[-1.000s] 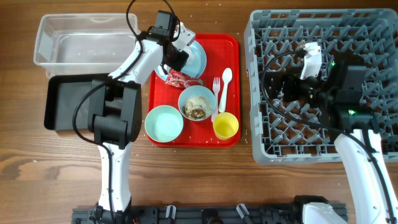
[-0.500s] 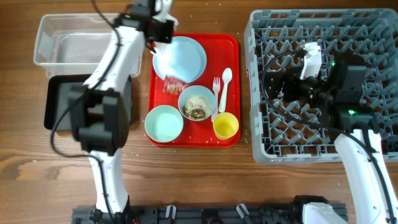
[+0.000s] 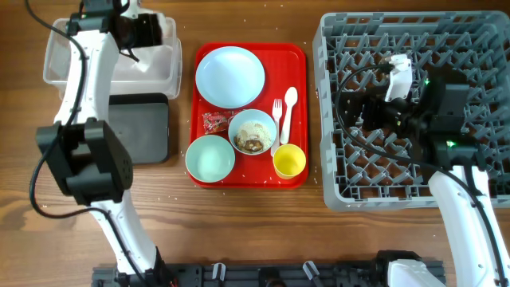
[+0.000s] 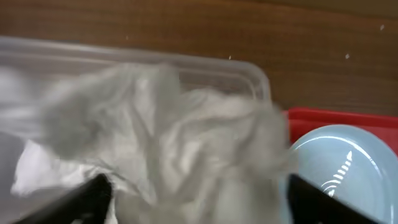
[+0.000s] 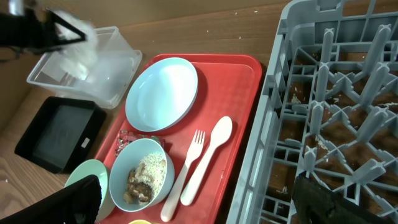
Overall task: Sort waste into correct bins and load items into the dishwasher rack
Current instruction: 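Drop the napkin into the clear plastic bin with the left gripper, then grasp the rice bowl rim with the left gripper and lift it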
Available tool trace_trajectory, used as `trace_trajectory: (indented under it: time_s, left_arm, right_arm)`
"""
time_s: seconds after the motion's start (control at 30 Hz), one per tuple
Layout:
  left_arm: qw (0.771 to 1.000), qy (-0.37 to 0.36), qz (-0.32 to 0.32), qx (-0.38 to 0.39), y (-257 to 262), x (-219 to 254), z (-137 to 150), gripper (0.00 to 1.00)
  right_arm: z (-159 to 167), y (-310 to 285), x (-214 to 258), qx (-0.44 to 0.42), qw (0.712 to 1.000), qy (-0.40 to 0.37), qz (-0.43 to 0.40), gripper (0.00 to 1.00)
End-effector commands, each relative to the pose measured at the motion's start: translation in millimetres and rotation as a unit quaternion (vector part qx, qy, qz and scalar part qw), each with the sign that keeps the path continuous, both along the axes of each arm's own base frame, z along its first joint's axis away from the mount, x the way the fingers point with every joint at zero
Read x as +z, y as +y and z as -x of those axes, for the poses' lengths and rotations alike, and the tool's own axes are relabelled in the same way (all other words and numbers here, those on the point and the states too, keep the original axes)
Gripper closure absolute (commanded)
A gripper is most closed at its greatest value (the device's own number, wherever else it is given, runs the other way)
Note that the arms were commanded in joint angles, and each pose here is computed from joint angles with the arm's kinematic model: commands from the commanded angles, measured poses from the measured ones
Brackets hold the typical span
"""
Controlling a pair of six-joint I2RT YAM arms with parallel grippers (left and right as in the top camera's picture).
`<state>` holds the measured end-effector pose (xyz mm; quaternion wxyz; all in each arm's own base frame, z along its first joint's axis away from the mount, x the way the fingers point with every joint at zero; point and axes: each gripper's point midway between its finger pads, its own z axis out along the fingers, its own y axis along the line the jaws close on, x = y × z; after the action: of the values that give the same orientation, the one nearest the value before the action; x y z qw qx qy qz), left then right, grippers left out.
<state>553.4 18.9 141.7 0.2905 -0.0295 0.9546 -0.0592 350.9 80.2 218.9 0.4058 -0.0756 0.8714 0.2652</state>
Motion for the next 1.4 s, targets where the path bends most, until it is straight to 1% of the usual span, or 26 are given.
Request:
trace_trajectory:
  time_s: [0.0,0.2,0.27,0.3,0.33,0.4,0.47,0.5,0.53,0.57,0.67,0.7,0.73,0.8,0.87,0.9,1.07,1.17,1.37]
  left_arm:
    - [1.000,0.022,0.002,0.000,-2,-16,2,0.00]
    - [1.000,-0.003,0.003,-0.021,-26,28,15,0.00]
    - [0.997,0.007,0.038,-0.063,-61,41,31,0.00]
    - [0.995,0.016,0.055,-0.082,-76,43,39,0.00]
    - [0.989,0.036,0.088,-0.112,-100,42,52,0.00]
    - [0.973,0.086,0.148,-0.156,-143,38,80,0.00]
    - [0.964,0.136,0.162,-0.160,-173,27,104,0.00]
    - [0.963,0.169,0.159,-0.139,-188,14,117,0.00]
    - [0.963,0.196,0.161,-0.095,-196,4,125,0.00]
    - [0.961,0.209,0.162,-0.077,-202,-2,130,0.00]
    - [0.958,0.232,0.148,-0.077,-243,-34,153,0.00]
    - [0.965,0.228,0.111,-0.064,-255,-51,162,0.00]
    - [0.974,0.212,0.055,-0.052,-263,-62,172,0.00]
    - [0.977,0.201,0.035,-0.062,-272,-66,176,0.00]
    - [0.978,0.195,0.028,-0.069,-280,-71,181,0.06]
    - [0.978,0.193,0.027,-0.068,-283,-73,182,0.11]
    - [0.981,0.181,0.000,-0.074,-292,-92,188,0.29]
    - [0.979,0.188,-0.006,-0.073,-292,-101,189,0.34]
    - [0.978,0.198,-0.009,-0.065,-292,-111,190,0.45]
  right_arm:
    - [-2,1,7,0.000,1.000,-0.005,-0.009,0.00]
    - [-2,1,7,0.000,1.000,-0.005,-0.009,0.00]
    - [-2,1,7,0.000,1.000,-0.005,-0.009,0.00]
    - [-2,1,7,0.000,1.000,-0.005,-0.009,0.00]
    - [-2,1,7,0.000,1.000,-0.005,-0.009,0.00]
    - [-2,1,7,0.000,1.000,-0.004,-0.009,0.00]
    - [-2,1,7,0.000,1.000,-0.005,-0.008,0.00]
    - [-2,1,7,0.000,1.000,-0.005,-0.008,0.00]
    - [-2,1,7,0.000,1.000,-0.005,-0.008,0.01]
    - [-2,1,7,0.000,1.000,-0.005,-0.008,0.00]
    - [-2,1,7,0.000,1.000,-0.005,-0.009,0.00]
    - [-2,1,7,0.000,1.000,-0.004,-0.009,0.00]
    - [-2,1,7,-0.001,1.000,-0.003,-0.010,0.00]
    - [-2,1,7,-0.008,1.000,0.003,-0.019,0.00]
    - [-2,1,7,-0.009,1.000,0.004,-0.020,0.00]
    - [-2,1,7,-0.009,1.000,0.004,-0.020,0.00]
    - [-2,1,7,-0.009,1.000,0.004,-0.020,0.00]
    - [-2,1,7,-0.009,1.000,0.005,-0.020,0.00]
    - [-1,1,7,-0.009,1.000,0.006,-0.020,0.00]
